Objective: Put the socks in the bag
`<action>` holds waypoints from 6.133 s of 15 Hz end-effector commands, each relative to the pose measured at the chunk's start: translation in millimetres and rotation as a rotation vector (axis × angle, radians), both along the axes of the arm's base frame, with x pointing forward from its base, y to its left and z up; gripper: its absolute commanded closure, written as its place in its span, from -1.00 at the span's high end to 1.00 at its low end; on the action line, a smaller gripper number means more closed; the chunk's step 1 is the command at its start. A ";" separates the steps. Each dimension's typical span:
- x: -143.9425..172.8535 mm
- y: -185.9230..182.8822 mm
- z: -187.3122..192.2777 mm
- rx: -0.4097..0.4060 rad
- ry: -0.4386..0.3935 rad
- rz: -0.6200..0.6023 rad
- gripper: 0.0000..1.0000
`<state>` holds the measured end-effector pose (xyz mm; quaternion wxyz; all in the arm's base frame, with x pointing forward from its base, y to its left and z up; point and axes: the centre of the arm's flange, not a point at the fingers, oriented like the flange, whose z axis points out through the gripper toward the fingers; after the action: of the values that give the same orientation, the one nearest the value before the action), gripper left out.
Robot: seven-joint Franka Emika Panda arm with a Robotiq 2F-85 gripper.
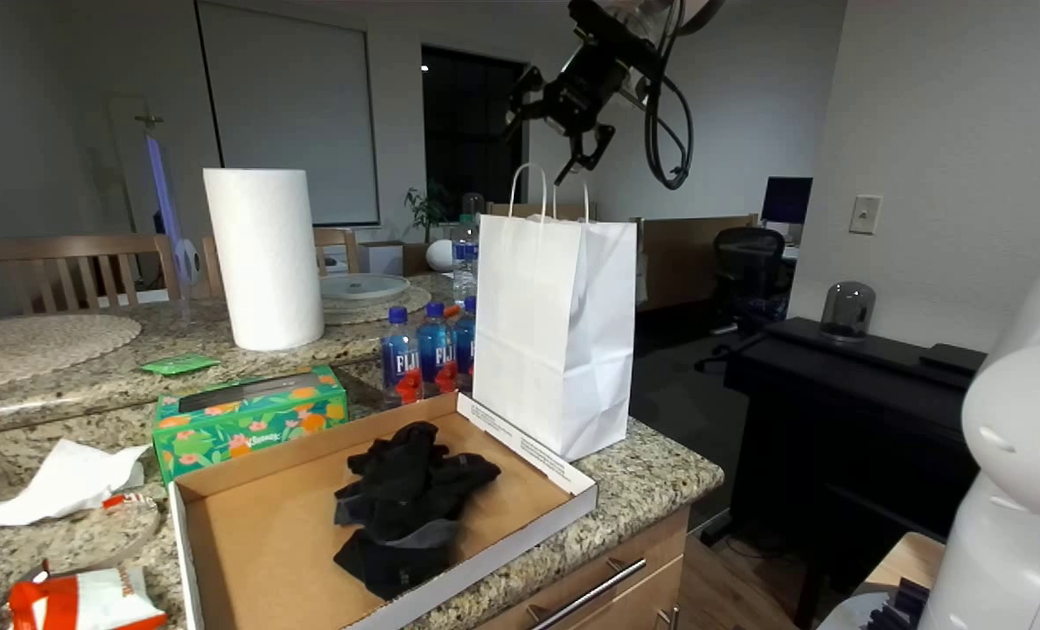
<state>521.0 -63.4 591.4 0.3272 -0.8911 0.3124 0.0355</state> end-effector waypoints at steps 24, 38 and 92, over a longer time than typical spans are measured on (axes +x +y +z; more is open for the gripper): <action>-17.1 302.0 -39.1 -0.696 -0.171 0.700 1.00; -30.4 347.1 -183.1 -0.640 0.009 0.874 1.00; 24.7 336.8 -161.2 -0.472 0.093 1.066 -0.83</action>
<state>547.2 272.9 379.7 0.0543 -0.9753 -0.1509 0.1516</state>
